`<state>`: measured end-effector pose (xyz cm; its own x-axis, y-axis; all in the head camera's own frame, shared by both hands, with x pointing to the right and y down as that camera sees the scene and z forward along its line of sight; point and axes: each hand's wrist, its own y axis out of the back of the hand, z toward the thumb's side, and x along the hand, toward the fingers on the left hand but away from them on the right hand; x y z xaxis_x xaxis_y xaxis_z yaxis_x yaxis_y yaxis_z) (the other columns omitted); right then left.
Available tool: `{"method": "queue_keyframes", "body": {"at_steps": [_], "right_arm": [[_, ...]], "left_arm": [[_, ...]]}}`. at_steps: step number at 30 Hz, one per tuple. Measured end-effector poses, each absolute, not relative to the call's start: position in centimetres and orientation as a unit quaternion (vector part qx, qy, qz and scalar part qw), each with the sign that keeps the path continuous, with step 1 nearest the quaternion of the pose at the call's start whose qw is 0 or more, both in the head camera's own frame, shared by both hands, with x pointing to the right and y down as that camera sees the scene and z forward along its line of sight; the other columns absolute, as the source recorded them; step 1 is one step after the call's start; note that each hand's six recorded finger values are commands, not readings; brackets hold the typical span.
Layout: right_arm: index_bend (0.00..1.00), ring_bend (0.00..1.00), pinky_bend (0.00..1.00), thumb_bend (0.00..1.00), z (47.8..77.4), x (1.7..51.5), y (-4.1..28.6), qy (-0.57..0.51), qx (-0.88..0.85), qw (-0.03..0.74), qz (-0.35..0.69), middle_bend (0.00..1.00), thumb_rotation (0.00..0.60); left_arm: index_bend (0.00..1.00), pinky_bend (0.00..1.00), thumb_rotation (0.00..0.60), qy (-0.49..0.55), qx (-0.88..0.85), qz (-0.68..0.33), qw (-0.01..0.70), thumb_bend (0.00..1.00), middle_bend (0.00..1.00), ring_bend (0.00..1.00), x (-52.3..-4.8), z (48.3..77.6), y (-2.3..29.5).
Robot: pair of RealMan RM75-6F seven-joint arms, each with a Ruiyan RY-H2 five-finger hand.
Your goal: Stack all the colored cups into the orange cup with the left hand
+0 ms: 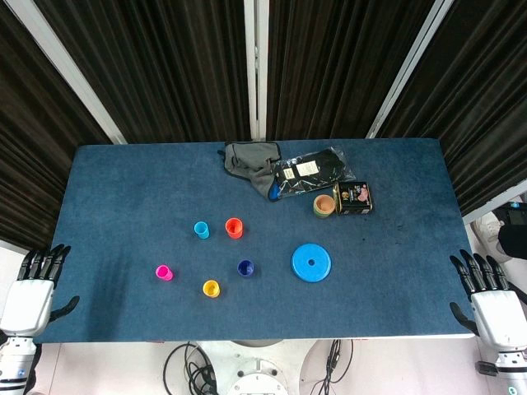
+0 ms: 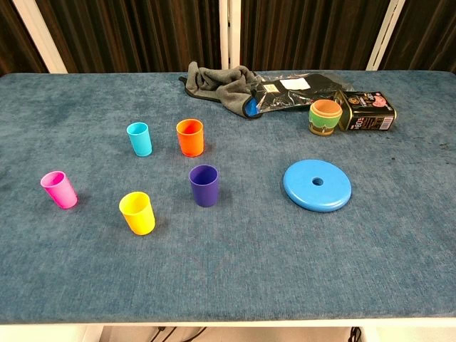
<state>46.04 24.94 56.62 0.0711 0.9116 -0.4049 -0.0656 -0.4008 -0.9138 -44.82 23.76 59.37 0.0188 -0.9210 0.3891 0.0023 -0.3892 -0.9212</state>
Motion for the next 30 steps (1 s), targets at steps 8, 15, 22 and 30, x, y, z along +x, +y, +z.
{"method": "queue_keyframes", "body": {"at_steps": [8, 15, 22, 30], "right_arm": [[0.00, 0.00, 0.00, 0.22, 56.6, 46.1, 24.7, -0.355, -0.603, 0.412, 0.584, 0.00, 0.600], [0.00, 0.00, 0.00, 0.22, 56.4, 46.0, 24.4, -0.362, -0.608, 0.406, 0.578, 0.00, 0.600], [0.00, 0.00, 0.00, 0.22, 56.6, 46.4, 24.2, -0.361, -0.606, 0.403, 0.583, 0.00, 0.600], [0.00, 0.00, 0.00, 0.22, 56.8, 46.5, 24.1, -0.364, -0.607, 0.399, 0.583, 0.00, 0.600]], "left_arm": [[0.02, 0.00, 0.600, 0.395, -0.603, -0.576, 0.385, 0.18, 0.05, 0.00, -44.6, 59.5, 24.1], [0.02, 0.00, 0.600, 0.392, -0.611, -0.563, 0.395, 0.17, 0.05, 0.00, -43.4, 59.3, 23.2], [0.02, 0.00, 0.600, 0.388, -0.626, -0.555, 0.386, 0.16, 0.05, 0.00, -42.3, 60.2, 22.5], [0.03, 0.00, 0.600, 0.370, -0.657, -0.527, 0.392, 0.16, 0.05, 0.00, -39.2, 61.4, 20.7]]}}
